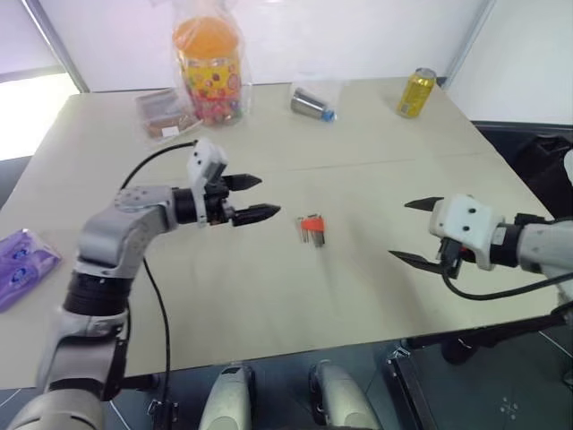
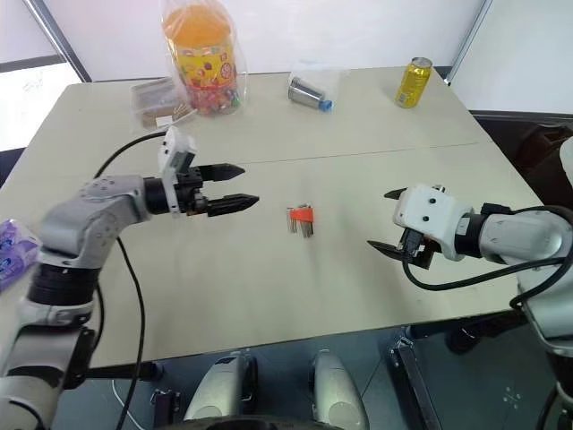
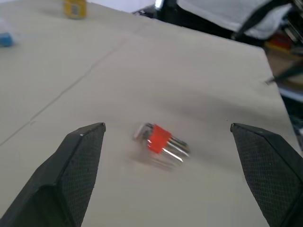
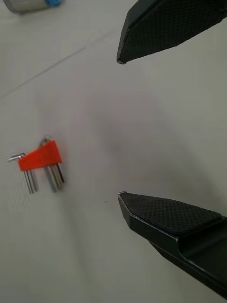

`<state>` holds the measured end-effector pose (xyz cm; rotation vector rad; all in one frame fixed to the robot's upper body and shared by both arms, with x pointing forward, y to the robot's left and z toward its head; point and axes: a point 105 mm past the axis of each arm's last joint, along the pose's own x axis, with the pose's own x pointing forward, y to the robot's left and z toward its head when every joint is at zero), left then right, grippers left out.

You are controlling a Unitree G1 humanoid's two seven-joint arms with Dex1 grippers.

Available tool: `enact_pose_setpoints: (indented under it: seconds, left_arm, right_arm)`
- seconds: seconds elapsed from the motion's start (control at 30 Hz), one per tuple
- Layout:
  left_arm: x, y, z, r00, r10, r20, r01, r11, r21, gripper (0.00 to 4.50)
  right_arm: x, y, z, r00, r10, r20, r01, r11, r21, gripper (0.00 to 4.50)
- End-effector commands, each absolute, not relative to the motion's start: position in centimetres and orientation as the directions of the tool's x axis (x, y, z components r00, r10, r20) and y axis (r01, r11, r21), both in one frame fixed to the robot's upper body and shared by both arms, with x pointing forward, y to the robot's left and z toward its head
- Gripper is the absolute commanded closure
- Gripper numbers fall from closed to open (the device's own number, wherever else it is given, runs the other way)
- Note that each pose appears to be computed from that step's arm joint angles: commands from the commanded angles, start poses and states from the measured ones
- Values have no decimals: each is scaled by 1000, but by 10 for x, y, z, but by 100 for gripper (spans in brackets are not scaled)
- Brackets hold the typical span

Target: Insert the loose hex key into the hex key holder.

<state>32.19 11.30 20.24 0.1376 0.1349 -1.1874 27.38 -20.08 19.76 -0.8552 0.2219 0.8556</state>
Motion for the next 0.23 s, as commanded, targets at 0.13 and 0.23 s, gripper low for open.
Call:
enact_pose_setpoints:
  seconds: [0.13,0.23]
  left_arm:
    - [290,121,218,245,-945,-216,969,247,19,8]
    - [285,126,219,246,-942,-227,968,249,17,8]
  right_arm:
    - [271,-200,221,620,608,-496,-762,317,-564,0]
    - [274,-201,225,618,612,-493,-763,314,-566,0]
